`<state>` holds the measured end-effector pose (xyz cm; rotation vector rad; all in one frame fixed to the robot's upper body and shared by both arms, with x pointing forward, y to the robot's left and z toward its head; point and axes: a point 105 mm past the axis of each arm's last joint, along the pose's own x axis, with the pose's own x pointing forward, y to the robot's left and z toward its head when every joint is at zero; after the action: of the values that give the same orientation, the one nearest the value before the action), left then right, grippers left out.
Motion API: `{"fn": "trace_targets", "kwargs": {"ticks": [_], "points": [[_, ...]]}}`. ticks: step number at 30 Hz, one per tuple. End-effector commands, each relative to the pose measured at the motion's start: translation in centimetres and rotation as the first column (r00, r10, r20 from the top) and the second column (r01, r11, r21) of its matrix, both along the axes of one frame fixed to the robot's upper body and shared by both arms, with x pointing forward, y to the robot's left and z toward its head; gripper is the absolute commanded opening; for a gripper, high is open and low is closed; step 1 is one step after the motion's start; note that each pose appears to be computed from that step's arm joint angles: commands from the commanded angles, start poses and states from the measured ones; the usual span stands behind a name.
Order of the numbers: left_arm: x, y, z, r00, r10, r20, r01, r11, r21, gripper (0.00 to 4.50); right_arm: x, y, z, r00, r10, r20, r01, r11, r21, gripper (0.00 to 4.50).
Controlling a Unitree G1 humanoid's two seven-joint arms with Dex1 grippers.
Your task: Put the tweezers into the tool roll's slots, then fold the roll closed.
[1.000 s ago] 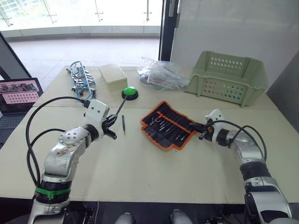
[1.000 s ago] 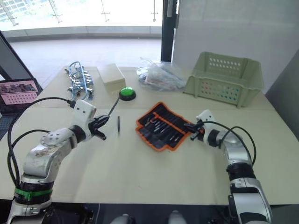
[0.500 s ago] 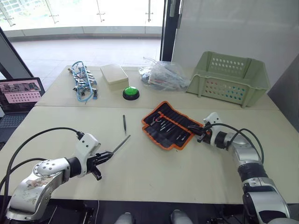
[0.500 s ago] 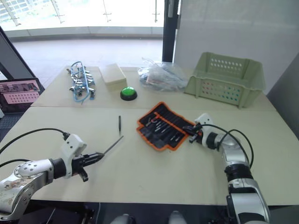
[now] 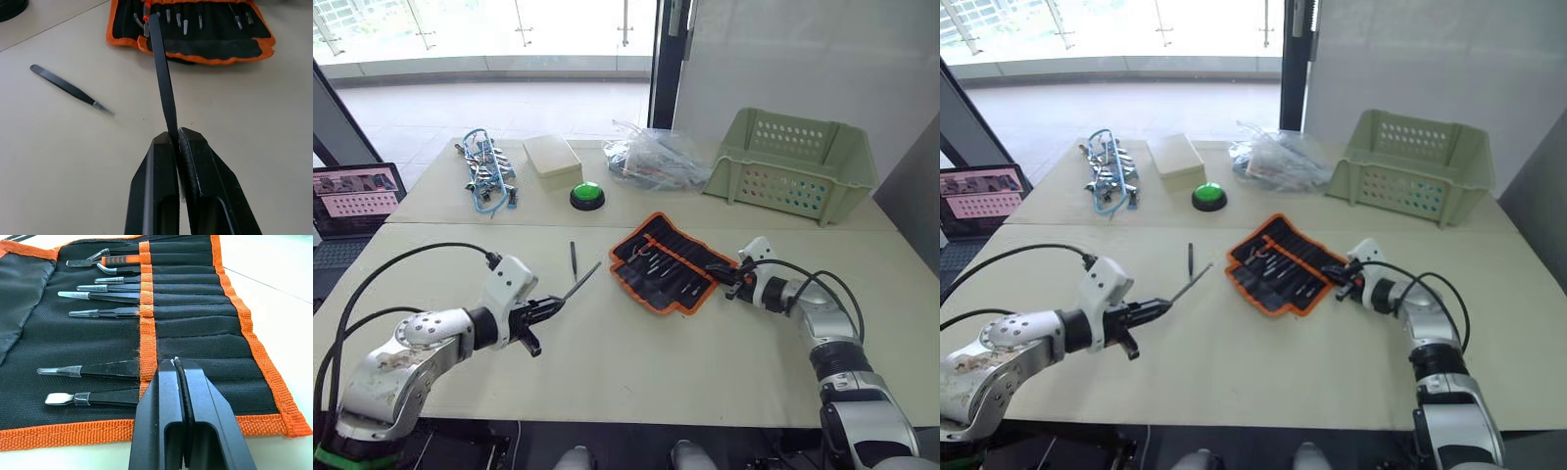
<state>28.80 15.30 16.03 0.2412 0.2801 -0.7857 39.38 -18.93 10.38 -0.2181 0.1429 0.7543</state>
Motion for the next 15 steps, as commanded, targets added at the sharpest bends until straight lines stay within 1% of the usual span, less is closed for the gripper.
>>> {"fn": "trace_targets", "kwargs": {"ticks": [1, 4, 6, 9, 11, 14, 15], "points": [[0.8, -1.4, 0.8, 0.999, -0.046, -0.003, 0.046, 0.999, 0.015, 0.02, 0.0, 0.8, 0.3, 0.999, 0.030, 0.011, -0.030, 0.999, -0.020, 0.00], [2.3, -2.8, 1.8, 0.997, -0.077, 0.001, 0.077, 0.997, 0.014, 0.02, 0.1, 1.1, 0.2, 0.999, 0.033, 0.015, -0.033, 0.999, -0.034, 0.00], [3.3, -4.4, 2.6, 0.994, -0.108, -0.002, 0.108, 0.994, 0.014, 0.02, 0.0, 1.3, 0.1, 0.999, 0.033, 0.015, -0.032, 0.999, -0.029, 0.00], [4.4, -6.7, 3.0, 0.989, -0.150, -0.022, 0.150, 0.988, 0.036, 0.02, 0.1, 1.6, 0.0, 0.999, 0.029, 0.013, -0.029, 0.999, -0.028, 0.00], [5.1, -7.9, 2.7, 0.988, -0.139, -0.061, 0.142, 0.989, 0.041, 0.02, 0.1, 1.7, -0.1, 1.000, 0.029, 0.013, -0.028, 0.999, -0.029, 0.00], [5.9, -11.0, 1.7, 0.983, -0.139, -0.121, 0.147, 0.988, 0.057, 0.02, 0.2, 1.8, -0.3, 1.000, 0.020, 0.015, -0.019, 0.999, -0.033, 0.00], [6.2, -11.5, 1.3, 0.983, -0.128, -0.128, 0.140, 0.986, 0.086, 0.02, 0.2, 1.8, -0.3, 1.000, 0.016, 0.018, -0.016, 0.999, -0.033, 0.00]]}}
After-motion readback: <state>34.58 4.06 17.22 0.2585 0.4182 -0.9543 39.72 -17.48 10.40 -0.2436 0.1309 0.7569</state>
